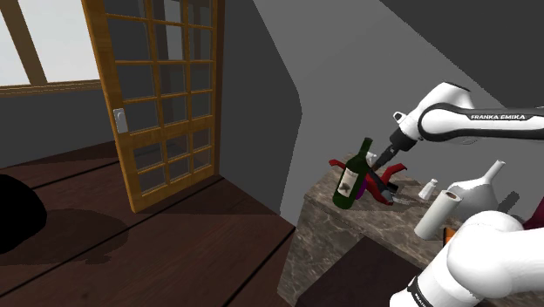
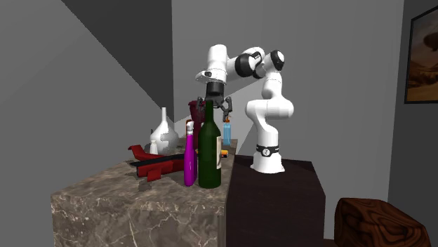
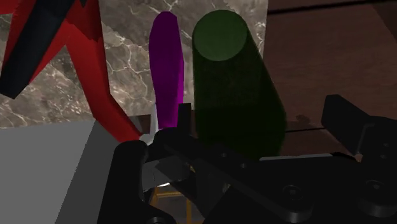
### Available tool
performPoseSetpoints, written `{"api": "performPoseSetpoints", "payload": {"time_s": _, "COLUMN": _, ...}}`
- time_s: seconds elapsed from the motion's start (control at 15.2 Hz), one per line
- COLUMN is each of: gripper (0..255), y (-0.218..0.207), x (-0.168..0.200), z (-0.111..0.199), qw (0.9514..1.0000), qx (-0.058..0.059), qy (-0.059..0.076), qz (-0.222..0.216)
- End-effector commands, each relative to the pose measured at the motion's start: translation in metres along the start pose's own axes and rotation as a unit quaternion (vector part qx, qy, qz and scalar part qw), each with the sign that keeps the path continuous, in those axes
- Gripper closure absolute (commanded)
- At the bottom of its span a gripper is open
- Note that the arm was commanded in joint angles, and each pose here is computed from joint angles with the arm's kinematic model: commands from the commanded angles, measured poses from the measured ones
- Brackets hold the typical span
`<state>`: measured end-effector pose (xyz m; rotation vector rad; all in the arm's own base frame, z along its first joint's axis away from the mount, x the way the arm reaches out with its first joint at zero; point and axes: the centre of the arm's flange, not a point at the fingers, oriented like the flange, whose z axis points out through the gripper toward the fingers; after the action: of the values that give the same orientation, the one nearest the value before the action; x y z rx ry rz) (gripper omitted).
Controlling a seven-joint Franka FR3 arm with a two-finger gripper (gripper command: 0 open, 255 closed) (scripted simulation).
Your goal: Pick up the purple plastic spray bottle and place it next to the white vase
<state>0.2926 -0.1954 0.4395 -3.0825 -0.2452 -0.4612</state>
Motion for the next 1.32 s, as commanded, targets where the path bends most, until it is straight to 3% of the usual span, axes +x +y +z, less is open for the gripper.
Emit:
{"api": "performPoseSetpoints", "payload": {"time_s": 0.0, "gripper": 0, "y": 0.019, "x": -0.01, "z": 0.021, "qw": 0.9999, "qx": 0.005, "qy": 0.009, "qz": -0.011}}
{"api": "performPoseSetpoints", "payload": {"time_s": 0.53, "gripper": 0, "y": 0.088, "x": -0.034, "z": 0.102, "qw": 0.9975, "qx": 0.026, "qy": 0.041, "qz": -0.05}}
{"api": "performPoseSetpoints", "payload": {"time_s": 0.99, "gripper": 0, "y": 0.086, "x": -0.031, "z": 0.139, "qw": 0.9975, "qx": 0.026, "qy": 0.041, "qz": -0.05}}
{"api": "performPoseSetpoints", "payload": {"time_s": 1.25, "gripper": 0, "y": 0.086, "x": -0.031, "z": 0.142, "qw": 0.9975, "qx": 0.026, "qy": 0.041, "qz": -0.05}}
